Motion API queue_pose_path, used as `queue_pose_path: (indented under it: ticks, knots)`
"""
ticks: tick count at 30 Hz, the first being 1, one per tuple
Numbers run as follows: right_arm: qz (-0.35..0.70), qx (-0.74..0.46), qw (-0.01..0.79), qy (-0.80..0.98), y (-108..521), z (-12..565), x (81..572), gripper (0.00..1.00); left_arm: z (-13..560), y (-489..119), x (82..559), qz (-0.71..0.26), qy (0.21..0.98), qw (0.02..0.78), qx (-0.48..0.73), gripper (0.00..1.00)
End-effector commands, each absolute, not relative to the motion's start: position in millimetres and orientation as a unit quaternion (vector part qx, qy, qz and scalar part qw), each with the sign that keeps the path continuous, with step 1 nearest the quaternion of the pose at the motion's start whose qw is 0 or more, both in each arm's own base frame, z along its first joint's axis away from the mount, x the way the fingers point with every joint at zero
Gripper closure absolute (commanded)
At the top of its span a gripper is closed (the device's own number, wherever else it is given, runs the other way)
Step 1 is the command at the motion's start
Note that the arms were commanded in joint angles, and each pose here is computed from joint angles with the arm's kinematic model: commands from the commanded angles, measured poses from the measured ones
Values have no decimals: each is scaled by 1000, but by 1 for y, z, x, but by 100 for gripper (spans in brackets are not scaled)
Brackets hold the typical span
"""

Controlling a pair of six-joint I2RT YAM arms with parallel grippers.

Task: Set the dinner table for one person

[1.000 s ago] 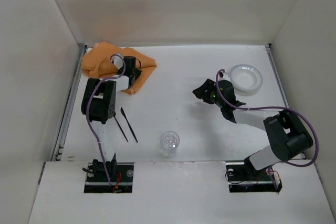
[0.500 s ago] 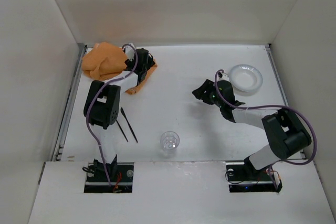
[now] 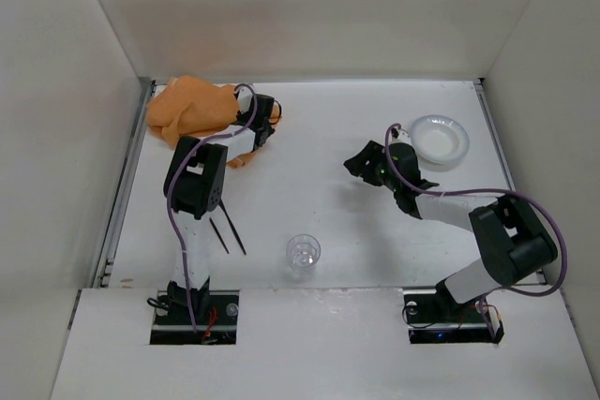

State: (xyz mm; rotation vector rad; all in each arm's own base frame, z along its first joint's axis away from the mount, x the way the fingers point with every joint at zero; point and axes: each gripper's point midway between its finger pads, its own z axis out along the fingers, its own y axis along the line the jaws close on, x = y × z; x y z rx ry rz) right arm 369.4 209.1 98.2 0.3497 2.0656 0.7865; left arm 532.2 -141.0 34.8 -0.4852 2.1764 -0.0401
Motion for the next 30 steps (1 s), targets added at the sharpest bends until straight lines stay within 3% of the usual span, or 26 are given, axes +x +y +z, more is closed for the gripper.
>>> queue_pose_path:
  ticks: [1, 4, 9, 13, 18, 22, 26, 30]
  knots:
    - [334, 138, 475, 802, 207, 129, 378, 38, 10, -171, 506, -55, 909, 382, -159, 80]
    - [332, 147, 477, 800, 201, 129, 380, 38, 3, -195, 491, -83, 917, 364, -138, 88]
    - [331, 146, 478, 800, 202, 128, 380, 38, -3, -233, 469, -110, 928, 342, -99, 90]
    - [330, 146, 475, 803, 203, 126, 381, 38, 12, -257, 458, -140, 924, 345, -84, 89]
    - [331, 145, 467, 807, 206, 122, 383, 39, 72, -254, 457, -168, 897, 396, -97, 80]
    - [341, 128, 459, 810, 225, 121, 379, 50, 108, -226, 454, -177, 873, 434, -135, 76]
    - [359, 104, 435, 819, 258, 115, 371, 71, 81, -192, 441, -165, 881, 411, -166, 76]
    - [368, 97, 414, 827, 281, 106, 367, 69, 46, -164, 422, -152, 885, 393, -199, 76]
